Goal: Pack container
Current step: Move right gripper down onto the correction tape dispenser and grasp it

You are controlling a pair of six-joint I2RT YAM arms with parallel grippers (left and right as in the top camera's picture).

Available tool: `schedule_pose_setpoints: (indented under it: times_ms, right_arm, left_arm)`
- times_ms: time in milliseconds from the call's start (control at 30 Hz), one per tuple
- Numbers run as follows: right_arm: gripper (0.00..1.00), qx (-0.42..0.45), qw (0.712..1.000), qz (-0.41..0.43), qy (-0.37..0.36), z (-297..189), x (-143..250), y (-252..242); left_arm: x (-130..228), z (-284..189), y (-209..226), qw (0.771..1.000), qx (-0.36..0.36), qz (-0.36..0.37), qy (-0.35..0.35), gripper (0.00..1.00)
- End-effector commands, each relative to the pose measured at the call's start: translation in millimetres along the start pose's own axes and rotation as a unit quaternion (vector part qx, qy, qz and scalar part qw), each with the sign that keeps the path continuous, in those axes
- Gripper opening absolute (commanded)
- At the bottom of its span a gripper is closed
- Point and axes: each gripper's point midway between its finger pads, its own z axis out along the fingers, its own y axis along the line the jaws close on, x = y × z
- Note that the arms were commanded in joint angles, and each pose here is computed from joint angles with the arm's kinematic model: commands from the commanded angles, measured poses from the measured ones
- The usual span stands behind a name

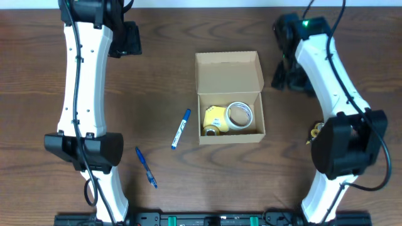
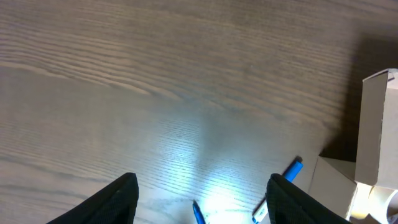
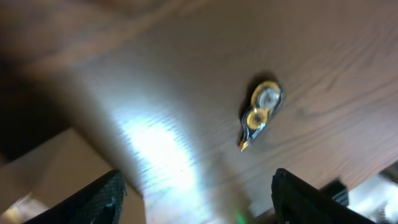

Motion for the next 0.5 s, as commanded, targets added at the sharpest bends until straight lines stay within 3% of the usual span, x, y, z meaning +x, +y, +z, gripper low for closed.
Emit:
schedule_pose_setpoints:
  times_ms: [0,167,233,267,467]
  right_arm:
    - [0.76,-0.003,0.999,0.049,-0.016,-0.9,13.5,-20.4]
    - [0.78,-0.027,0.996,0.081,-0.02,16.8,36.6,-42.5]
    - [0.9,-0.026,0.994,0.103,-0.015,23.7,47.9,-54.8]
    - [0.91,-0.022,0.993,0.116,-0.01,28.7,53.8,-60.7]
    - [0.9,-0.029,0.983,0.179,0.002,62.4,69.6,-77.9]
  left_arm:
    - [-3.1,-9.8,4.7,1.0,-0.004,-0.002,-0.016,0.67]
    - [-5.1,-9.9,2.6,1.0,0.002,-0.003,-0.019,0.67]
    - [-4.7,-9.9,-0.5,1.0,0.011,-0.003,-0.018,0.67]
    - [-4.1,-9.9,-0.2,1.0,0.01,-0.002,-0.017,0.67]
    - [-1.4,-9.8,0.1,1.0,0.009,-0.002,-0.011,0.67]
